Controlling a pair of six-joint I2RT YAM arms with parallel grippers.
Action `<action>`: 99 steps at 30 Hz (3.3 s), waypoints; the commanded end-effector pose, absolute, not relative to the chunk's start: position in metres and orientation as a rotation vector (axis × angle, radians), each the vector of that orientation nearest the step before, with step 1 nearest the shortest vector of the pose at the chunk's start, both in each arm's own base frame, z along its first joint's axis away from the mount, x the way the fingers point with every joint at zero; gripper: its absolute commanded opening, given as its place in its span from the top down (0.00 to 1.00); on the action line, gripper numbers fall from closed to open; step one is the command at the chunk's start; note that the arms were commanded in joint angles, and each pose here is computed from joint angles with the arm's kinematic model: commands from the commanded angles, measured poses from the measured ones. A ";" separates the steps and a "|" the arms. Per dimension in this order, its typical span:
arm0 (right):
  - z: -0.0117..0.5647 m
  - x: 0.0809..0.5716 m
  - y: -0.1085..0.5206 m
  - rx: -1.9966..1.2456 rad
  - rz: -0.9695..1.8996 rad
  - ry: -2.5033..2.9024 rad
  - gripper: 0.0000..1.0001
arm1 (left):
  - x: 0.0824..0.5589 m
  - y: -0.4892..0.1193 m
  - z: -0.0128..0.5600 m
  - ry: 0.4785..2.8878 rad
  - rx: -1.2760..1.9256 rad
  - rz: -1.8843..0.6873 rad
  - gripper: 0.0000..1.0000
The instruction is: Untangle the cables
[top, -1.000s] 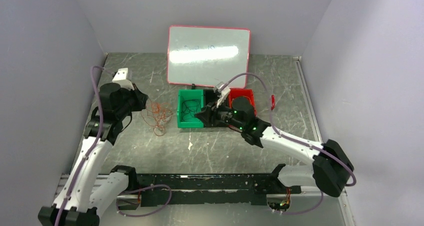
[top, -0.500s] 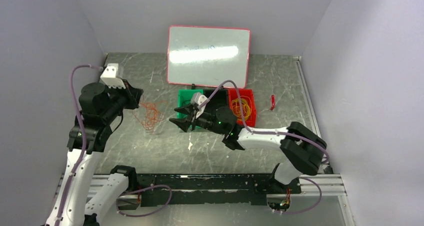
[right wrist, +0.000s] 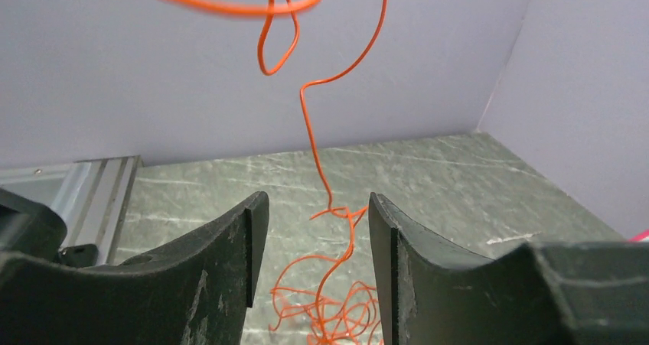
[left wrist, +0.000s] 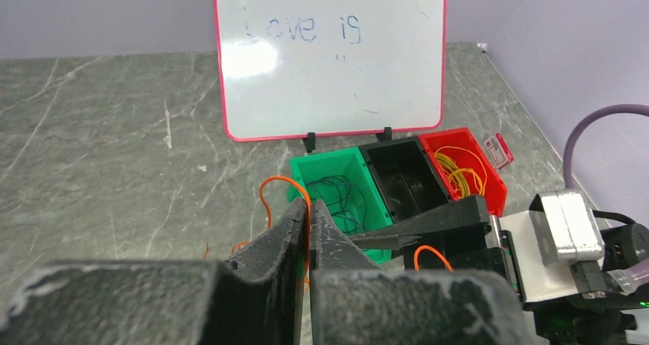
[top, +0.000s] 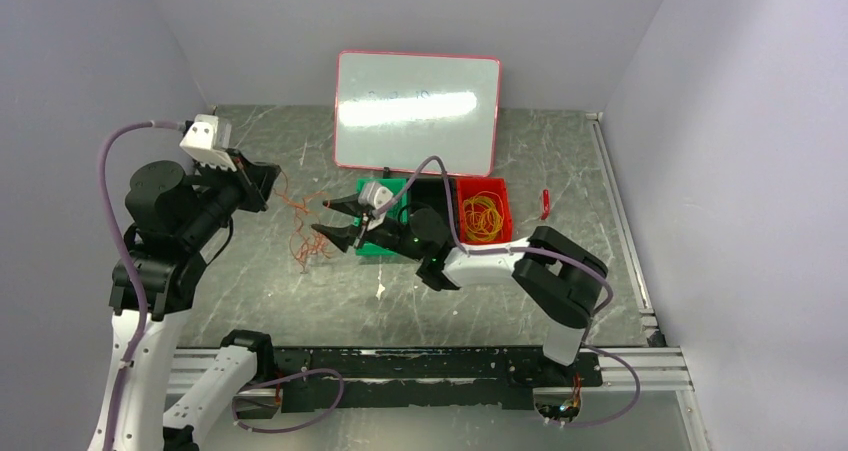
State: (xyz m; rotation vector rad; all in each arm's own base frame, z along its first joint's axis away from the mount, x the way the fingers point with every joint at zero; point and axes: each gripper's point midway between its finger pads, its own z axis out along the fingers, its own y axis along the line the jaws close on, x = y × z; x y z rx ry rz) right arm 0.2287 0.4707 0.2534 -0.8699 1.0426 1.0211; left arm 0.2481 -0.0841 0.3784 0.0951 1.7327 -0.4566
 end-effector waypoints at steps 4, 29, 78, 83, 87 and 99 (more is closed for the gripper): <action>0.275 0.242 0.495 -0.840 0.999 0.926 0.45 | 0.241 -0.088 0.401 1.707 0.129 -0.481 0.93; 0.221 0.276 0.560 -0.831 1.071 1.053 0.78 | 0.215 -0.088 0.510 1.515 0.164 -0.497 0.93; 0.052 0.217 0.531 -0.934 1.202 1.455 0.75 | 0.198 -0.053 0.741 0.870 0.053 -0.367 0.93; 0.042 0.210 0.526 -0.925 1.207 1.478 0.72 | 0.190 -0.050 0.765 0.771 0.057 -0.352 0.93; 0.042 0.209 0.524 -0.920 1.197 1.480 0.69 | 0.191 -0.048 0.775 0.721 0.053 -0.339 0.93; 0.023 0.200 0.512 -0.925 1.181 1.533 0.68 | 0.192 -0.043 0.792 0.627 0.049 -0.287 0.93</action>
